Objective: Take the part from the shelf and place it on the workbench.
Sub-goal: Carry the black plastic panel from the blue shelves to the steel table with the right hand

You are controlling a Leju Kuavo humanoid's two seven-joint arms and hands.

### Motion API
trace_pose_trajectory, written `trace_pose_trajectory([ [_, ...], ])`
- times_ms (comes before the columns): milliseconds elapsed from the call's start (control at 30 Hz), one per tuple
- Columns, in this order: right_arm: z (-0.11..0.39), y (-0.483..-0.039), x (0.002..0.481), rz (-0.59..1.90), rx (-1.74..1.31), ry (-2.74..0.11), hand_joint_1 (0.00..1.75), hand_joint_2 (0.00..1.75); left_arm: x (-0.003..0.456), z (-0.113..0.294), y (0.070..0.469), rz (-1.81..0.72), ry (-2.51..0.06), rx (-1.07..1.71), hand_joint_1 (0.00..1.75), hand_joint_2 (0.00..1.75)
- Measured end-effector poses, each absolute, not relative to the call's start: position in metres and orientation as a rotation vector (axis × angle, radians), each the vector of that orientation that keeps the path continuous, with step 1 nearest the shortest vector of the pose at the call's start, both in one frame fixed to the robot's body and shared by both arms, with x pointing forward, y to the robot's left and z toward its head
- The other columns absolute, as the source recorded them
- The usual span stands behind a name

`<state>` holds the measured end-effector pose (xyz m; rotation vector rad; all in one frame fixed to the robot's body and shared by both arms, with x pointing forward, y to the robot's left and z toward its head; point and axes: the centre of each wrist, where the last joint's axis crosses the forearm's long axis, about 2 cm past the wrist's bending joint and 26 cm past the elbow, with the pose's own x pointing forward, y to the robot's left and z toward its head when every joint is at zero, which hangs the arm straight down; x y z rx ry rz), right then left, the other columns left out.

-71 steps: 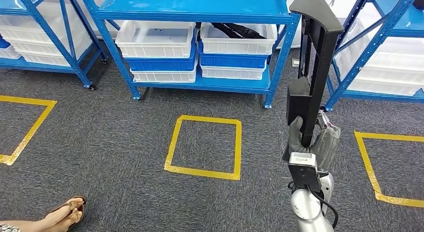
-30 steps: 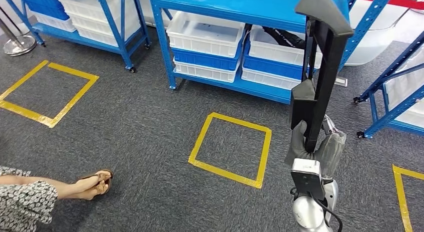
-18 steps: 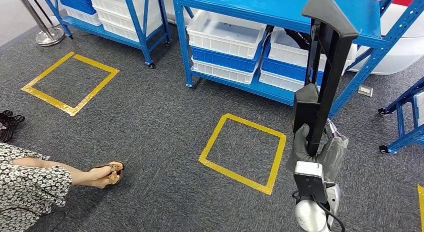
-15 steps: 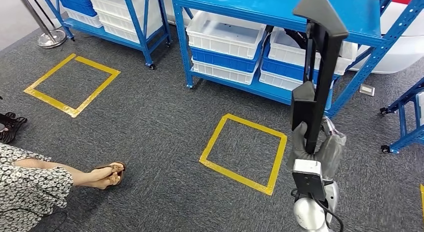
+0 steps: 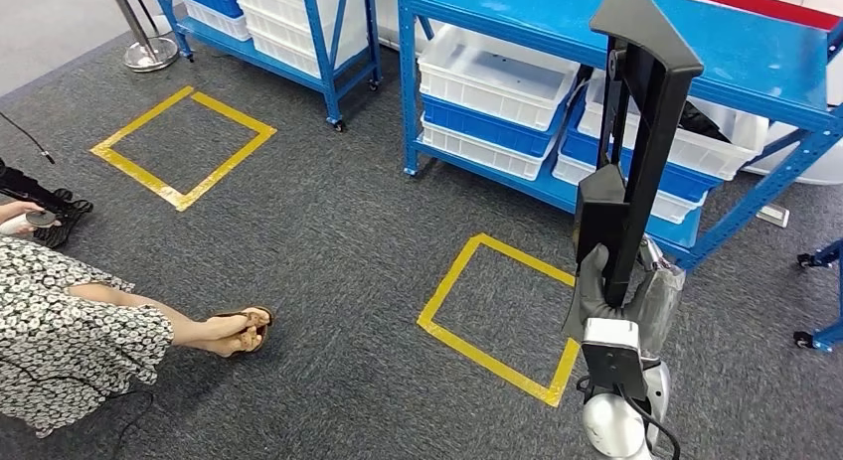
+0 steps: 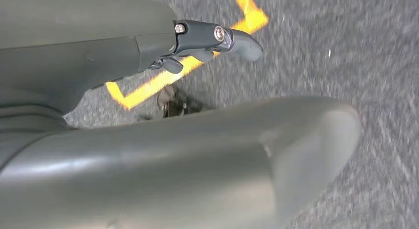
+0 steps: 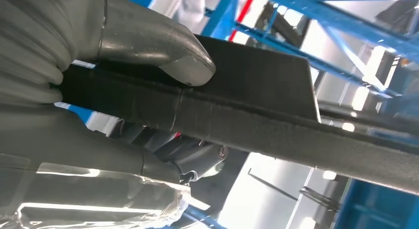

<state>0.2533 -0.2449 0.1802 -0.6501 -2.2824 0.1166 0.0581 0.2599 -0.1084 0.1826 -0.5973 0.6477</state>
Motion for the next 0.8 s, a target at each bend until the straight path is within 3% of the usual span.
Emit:
trace_pose_trajectory([
  [800, 0.1826, -0.2414, 0.2594, 0.142, -0.651, -2.274, 1.75, 1.75, 0.0558, -0.1087, 0.2601, 0.679, -0.587, 0.205, 0.00, 0.00],
])
